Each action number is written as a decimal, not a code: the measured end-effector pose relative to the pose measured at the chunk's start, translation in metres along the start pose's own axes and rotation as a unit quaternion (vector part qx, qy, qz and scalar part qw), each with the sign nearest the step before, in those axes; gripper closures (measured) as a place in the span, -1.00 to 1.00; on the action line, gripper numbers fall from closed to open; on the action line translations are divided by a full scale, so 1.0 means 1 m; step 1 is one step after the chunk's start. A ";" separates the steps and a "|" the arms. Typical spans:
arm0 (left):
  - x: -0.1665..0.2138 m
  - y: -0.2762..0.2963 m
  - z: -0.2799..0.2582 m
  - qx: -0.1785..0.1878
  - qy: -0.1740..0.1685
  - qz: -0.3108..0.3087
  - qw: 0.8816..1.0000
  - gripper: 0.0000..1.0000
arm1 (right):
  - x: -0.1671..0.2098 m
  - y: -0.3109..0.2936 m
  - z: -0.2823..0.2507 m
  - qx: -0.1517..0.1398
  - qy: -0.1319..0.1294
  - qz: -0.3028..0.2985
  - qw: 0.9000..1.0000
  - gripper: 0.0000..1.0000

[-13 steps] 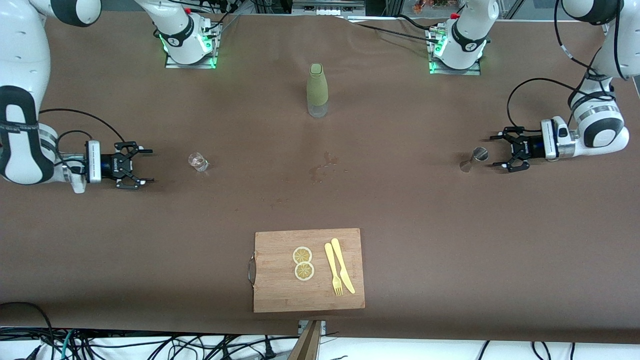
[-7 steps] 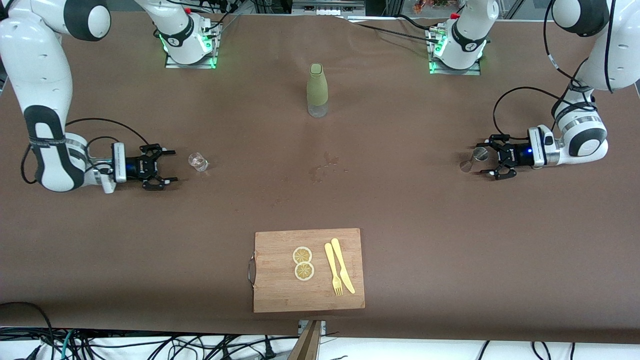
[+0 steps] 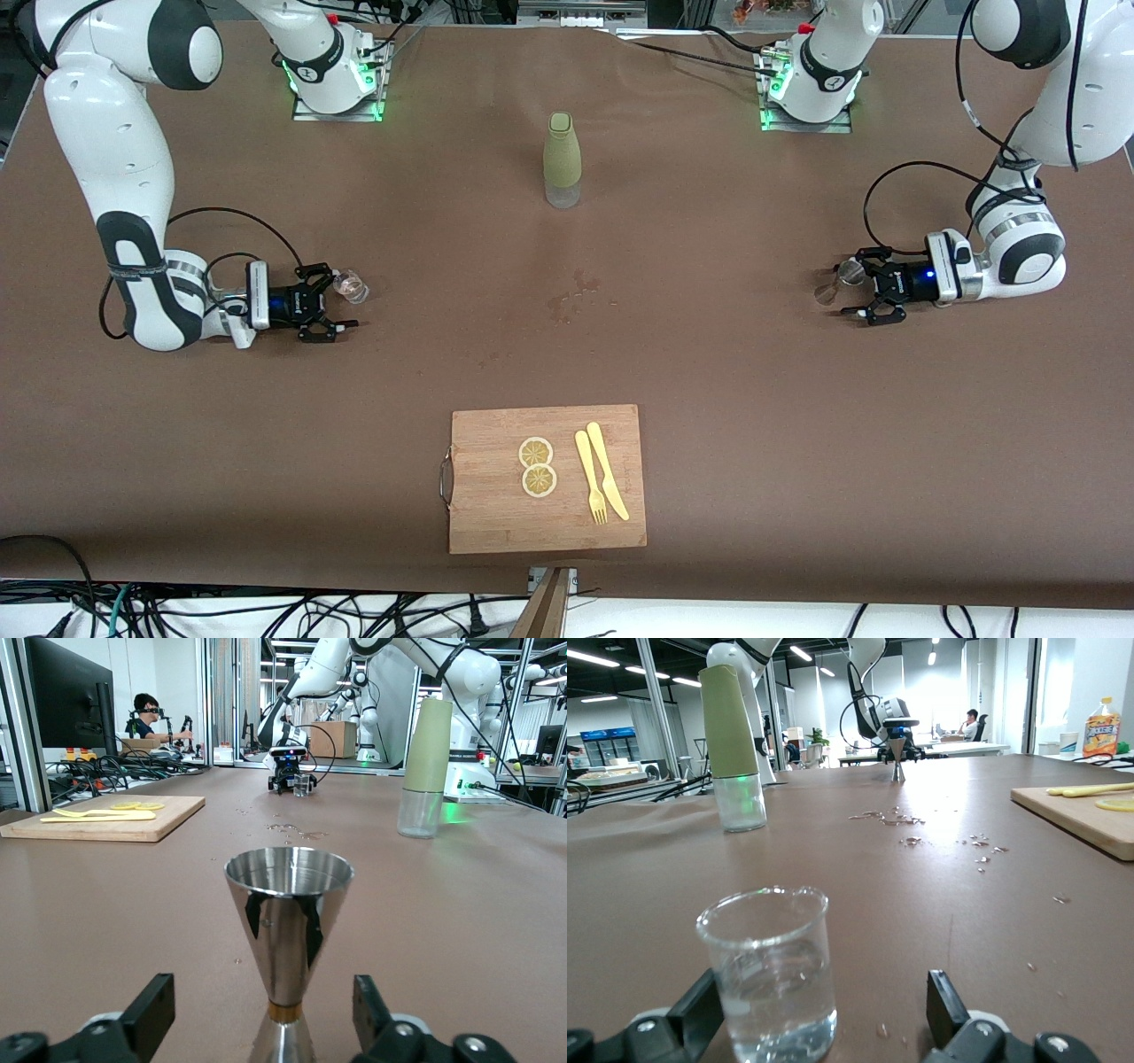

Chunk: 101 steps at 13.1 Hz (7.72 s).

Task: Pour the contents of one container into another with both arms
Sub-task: 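Close the right gripper on the beaker while the left gripper grasps the jigger, then lift the beaker with the right gripper while the left gripper brings the jigger, then tilt the beaker with the right gripper, pouring liquid into the jigger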

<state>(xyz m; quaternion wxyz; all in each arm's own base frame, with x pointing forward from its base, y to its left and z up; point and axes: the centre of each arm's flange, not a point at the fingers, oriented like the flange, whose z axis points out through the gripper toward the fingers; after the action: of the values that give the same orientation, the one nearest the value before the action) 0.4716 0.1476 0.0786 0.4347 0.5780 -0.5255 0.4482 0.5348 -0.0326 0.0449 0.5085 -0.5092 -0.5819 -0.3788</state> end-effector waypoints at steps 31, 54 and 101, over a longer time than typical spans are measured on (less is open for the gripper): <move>-0.006 0.006 -0.004 -0.002 0.010 0.007 1.000 0.58 | 0.173 0.053 0.054 0.014 -0.033 0.007 0.999 0.74; 0.144 -0.017 0.420 0.023 0.066 -0.054 0.996 0.58 | 0.392 0.072 0.211 -0.072 -0.061 0.075 0.993 0.74; 0.237 0.060 0.583 0.122 0.077 -0.102 0.984 0.58 | 0.399 0.035 0.228 -0.031 -0.333 0.017 0.942 0.74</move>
<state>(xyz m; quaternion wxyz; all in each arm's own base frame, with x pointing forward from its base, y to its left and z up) 0.4580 -0.4759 0.1826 0.4431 0.6411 -0.3702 0.5055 0.5368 0.2758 0.3872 0.2762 -0.6315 -0.6973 -0.1969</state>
